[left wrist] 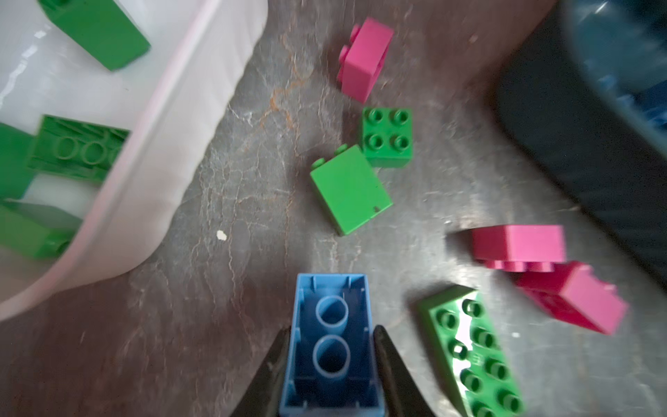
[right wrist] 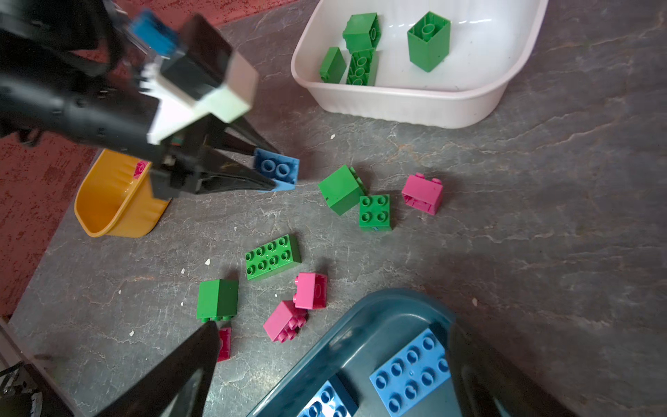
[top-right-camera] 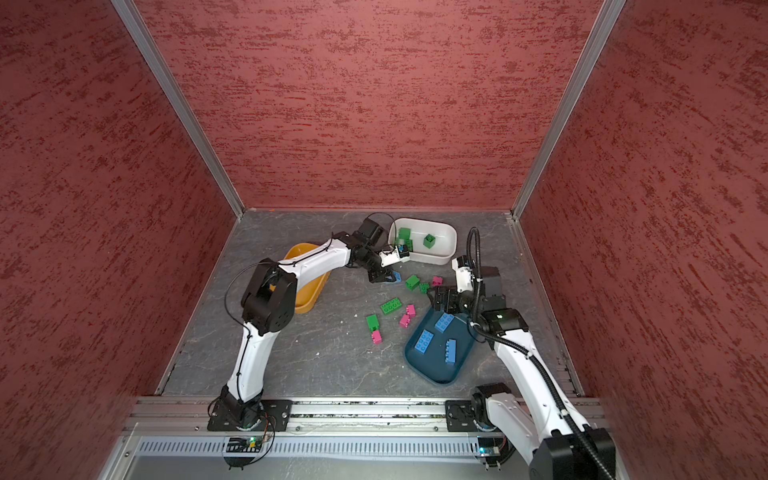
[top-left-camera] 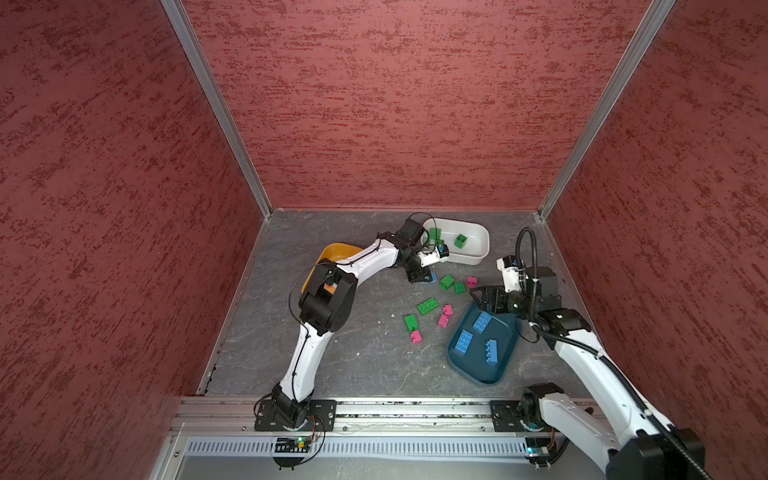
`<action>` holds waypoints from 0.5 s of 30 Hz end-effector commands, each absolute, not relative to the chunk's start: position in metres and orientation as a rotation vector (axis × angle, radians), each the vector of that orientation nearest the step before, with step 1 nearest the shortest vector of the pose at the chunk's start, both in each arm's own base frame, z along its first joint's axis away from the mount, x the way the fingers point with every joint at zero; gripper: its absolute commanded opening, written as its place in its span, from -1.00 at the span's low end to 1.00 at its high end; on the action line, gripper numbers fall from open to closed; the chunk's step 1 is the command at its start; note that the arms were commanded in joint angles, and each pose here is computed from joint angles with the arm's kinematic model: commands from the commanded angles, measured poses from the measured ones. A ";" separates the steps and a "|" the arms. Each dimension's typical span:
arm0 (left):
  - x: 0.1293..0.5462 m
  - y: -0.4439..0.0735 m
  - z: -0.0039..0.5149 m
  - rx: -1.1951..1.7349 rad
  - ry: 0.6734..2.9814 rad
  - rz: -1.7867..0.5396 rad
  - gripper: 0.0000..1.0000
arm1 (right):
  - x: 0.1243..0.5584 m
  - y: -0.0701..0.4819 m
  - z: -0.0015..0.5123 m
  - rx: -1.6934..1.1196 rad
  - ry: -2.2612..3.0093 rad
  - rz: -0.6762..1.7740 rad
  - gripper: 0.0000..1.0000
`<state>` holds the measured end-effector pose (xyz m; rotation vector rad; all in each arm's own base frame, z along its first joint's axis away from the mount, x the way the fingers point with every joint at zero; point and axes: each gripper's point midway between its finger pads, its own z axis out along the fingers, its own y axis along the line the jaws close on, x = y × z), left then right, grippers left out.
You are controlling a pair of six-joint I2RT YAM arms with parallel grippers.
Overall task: Sort the legos into containers by color
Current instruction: 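Carry the light-blue brick over the teal tray and release it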
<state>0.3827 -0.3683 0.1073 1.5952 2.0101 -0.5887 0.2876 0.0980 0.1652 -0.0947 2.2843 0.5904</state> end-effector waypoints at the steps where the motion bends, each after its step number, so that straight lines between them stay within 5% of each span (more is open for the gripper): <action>1: 0.363 -0.381 0.164 1.430 1.983 -0.748 -0.45 | 0.298 0.090 0.177 -0.079 2.255 0.545 0.98; 15: 0.245 -0.430 0.180 1.188 2.169 -0.992 -0.44 | 0.307 0.068 0.178 0.047 2.263 0.538 0.98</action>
